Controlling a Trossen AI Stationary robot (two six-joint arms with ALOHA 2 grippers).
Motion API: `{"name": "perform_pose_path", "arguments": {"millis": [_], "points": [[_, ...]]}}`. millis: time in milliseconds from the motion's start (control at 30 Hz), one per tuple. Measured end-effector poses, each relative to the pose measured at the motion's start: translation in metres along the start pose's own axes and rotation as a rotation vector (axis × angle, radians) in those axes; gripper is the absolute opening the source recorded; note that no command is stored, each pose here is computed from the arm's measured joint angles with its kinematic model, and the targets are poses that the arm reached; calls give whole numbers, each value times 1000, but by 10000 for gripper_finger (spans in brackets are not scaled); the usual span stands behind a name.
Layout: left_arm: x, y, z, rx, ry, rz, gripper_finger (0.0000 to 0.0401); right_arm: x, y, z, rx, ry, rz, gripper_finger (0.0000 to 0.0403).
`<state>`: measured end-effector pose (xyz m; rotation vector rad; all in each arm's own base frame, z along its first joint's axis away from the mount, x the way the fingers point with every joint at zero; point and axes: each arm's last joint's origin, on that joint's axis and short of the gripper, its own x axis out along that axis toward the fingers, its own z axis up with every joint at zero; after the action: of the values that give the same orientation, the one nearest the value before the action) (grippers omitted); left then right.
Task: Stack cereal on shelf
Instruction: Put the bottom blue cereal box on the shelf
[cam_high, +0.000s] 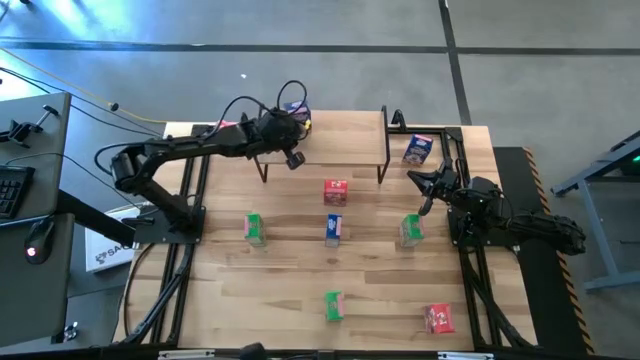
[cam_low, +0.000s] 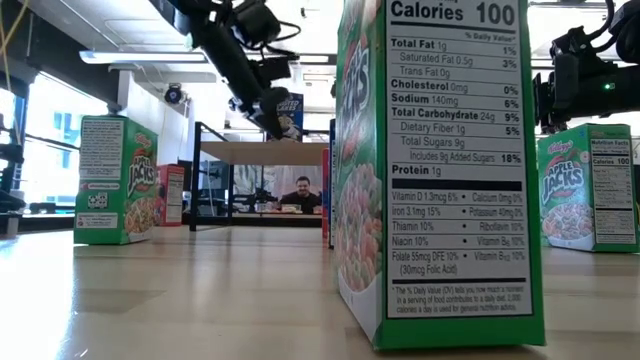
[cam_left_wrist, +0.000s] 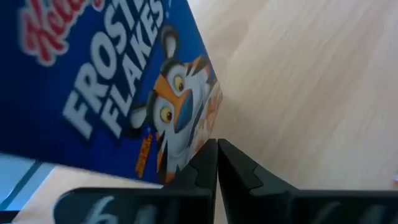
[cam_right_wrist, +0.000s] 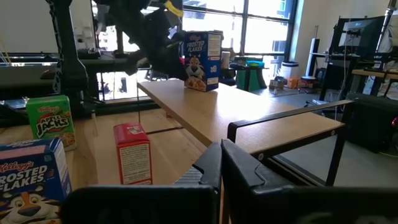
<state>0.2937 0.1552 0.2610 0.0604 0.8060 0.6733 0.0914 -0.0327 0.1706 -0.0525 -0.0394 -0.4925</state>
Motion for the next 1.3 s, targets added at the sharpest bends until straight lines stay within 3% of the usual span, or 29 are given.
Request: {"name": "perform_pose_path", "arguments": {"millis": [533,1000,1300], "points": [[39,13,-4,-43,-8,89,3,0,0,0,0,0,0,0],[40,18,-6,-38,20,162,3,0,0,0,0,0,0,0],[23,23,-3,-70,1,150,3,0,0,0,0,0,0,0]]}}
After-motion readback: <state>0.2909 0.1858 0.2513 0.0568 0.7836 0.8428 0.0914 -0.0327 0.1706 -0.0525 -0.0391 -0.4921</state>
